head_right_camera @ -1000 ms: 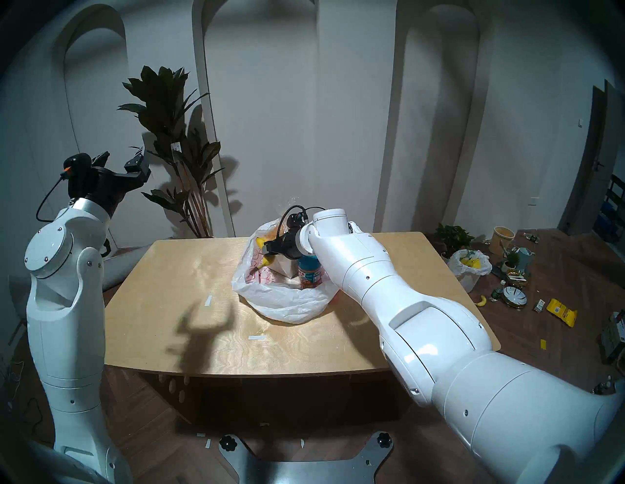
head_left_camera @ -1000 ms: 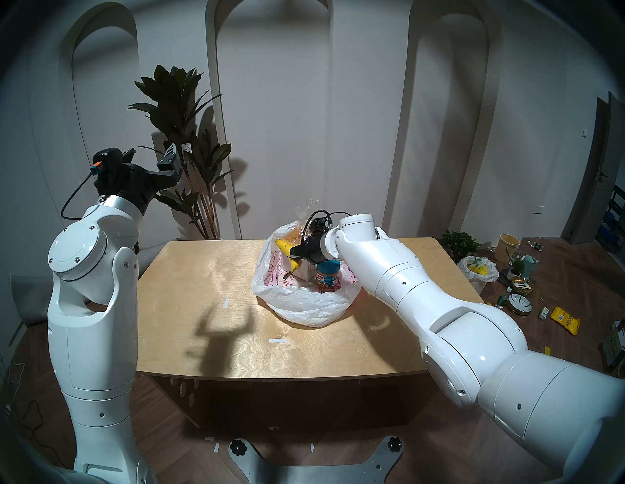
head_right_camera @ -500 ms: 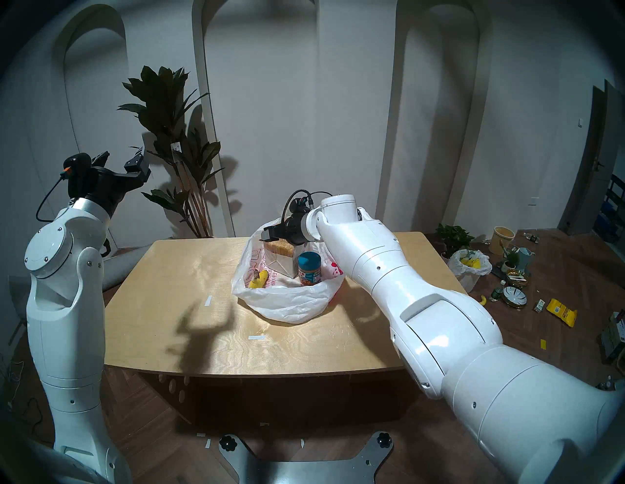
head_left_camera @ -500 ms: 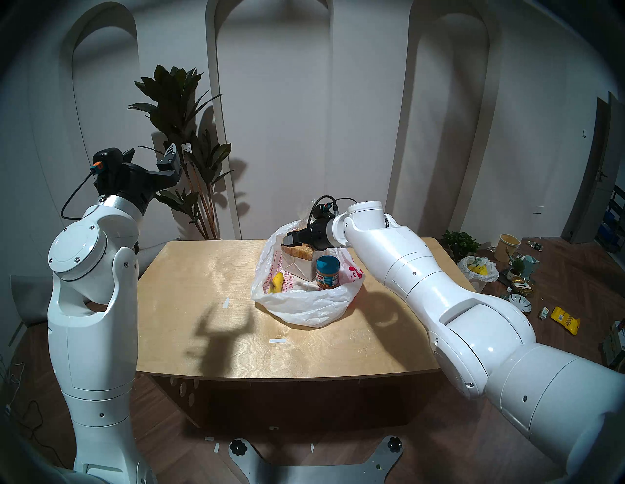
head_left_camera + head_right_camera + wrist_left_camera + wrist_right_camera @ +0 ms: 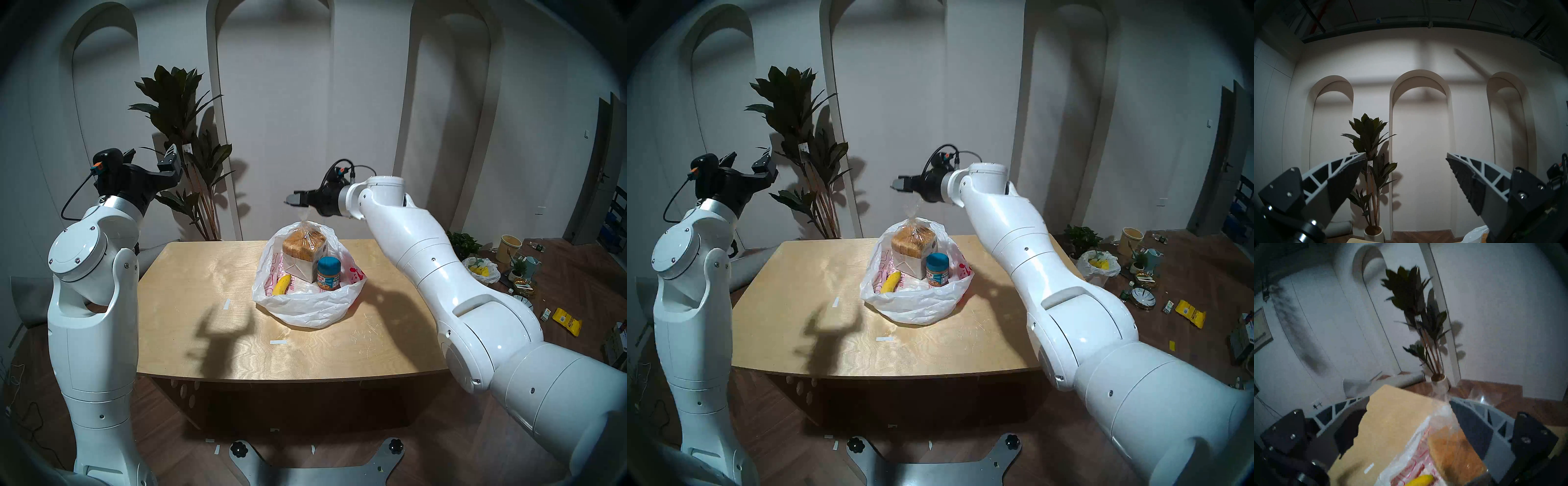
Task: Bag the groceries: heavy items first, fragile items on top
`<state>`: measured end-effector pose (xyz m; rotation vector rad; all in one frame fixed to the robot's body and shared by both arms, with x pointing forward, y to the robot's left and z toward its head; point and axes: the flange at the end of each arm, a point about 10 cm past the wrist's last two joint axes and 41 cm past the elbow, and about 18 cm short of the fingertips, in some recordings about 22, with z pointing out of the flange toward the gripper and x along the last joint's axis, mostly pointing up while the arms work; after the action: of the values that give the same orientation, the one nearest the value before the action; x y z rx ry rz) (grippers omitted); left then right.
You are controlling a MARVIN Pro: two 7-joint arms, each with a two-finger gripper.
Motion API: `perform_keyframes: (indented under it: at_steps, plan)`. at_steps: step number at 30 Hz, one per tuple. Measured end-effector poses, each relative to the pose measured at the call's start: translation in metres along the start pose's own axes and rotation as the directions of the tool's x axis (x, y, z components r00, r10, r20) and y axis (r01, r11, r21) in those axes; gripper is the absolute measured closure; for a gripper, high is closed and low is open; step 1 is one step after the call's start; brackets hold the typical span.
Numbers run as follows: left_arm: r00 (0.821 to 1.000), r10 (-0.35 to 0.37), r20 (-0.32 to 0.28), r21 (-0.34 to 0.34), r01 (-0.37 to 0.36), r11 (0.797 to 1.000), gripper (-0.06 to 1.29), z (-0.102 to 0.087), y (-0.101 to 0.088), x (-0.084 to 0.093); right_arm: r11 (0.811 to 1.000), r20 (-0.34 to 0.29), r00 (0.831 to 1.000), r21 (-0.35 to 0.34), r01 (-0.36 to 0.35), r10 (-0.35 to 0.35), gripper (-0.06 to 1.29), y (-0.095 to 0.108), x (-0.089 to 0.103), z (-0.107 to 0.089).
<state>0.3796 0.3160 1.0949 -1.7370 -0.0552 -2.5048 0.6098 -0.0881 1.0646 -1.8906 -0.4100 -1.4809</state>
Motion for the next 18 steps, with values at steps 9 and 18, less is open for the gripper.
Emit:
perform_keyframes:
  at_steps: [9, 18]
  plan:
    - [1.000, 0.000, 0.001, 0.000, 0.000, 1.000, -0.02, 0.000, 0.000, 0.000, 0.991, -0.309, 0.950, -0.136, 0.008, -0.050, 0.00, 0.036, 0.083, -0.067]
    - [1.000, 0.001, 0.001, 0.000, -0.001, 1.000, -0.02, 0.000, 0.000, 0.000, 0.952, -0.447, 0.891, -0.300, -0.066, -0.079, 0.00, 0.081, 0.091, -0.133]
